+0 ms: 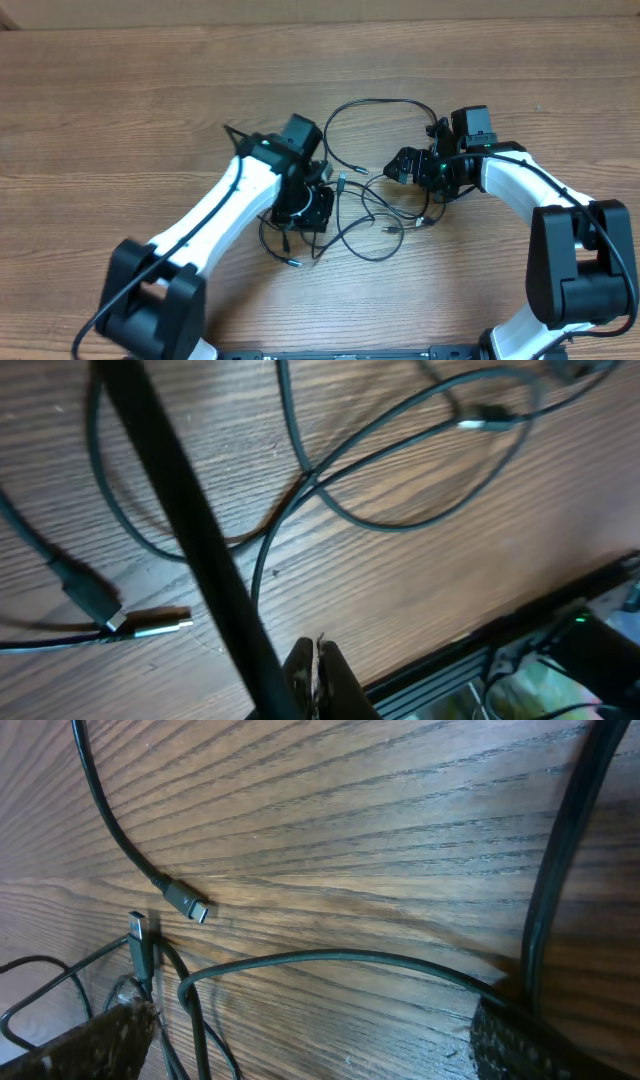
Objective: Untangle cables
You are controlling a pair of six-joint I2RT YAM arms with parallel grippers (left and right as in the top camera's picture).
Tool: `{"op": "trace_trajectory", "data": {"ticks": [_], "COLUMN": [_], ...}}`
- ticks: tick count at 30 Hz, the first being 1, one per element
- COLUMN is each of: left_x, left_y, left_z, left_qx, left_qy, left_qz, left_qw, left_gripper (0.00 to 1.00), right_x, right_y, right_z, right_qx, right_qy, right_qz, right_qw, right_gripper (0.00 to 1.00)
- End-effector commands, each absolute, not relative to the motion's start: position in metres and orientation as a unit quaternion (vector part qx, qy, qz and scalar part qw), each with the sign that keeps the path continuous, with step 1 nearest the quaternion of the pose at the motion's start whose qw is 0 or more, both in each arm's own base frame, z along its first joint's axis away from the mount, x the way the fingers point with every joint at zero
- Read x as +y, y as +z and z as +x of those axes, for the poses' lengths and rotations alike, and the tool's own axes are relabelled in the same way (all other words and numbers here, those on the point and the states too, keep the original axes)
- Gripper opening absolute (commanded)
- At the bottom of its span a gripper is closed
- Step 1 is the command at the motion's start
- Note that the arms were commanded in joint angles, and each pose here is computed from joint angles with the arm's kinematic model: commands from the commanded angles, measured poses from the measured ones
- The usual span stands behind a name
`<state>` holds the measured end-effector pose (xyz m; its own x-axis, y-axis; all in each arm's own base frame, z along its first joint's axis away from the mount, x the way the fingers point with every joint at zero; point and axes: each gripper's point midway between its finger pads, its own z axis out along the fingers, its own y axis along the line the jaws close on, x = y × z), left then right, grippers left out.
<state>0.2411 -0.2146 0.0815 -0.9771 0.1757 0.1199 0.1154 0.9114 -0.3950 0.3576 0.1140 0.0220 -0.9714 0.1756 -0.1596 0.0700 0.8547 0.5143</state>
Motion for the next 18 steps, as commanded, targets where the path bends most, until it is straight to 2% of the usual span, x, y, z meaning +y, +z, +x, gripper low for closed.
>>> {"op": "trace_trajectory", "data": {"ticks": [1,7,18], "left_x": [-0.217,-0.223,-0.228], "left_y": [0.062,0.041,0.038], "left_z": [0.238,0.242,0.25], "left_qx": [-0.975,-0.975,-0.977], "left_qy": [0.177,0.172,0.177], "left_qz": [-0.086,-0.085,-0.071], "left_qw": [0.099,0.11,0.097], "left_gripper": [0.04,0.04,0.06], "right_x": [0.106,0.107,0.107], "right_y": [0.017,0.017,0.017], "right_z": [0.358,0.358,0.358], "right_qx": [0.964,0.963,0.963], "right_qy": [0.237,0.237,0.237], "right_qz": [0.07,0.07,0.069], "right_qw": [0.103,0.103,0.103], "right_gripper": [1.0,1.0,1.0]}}
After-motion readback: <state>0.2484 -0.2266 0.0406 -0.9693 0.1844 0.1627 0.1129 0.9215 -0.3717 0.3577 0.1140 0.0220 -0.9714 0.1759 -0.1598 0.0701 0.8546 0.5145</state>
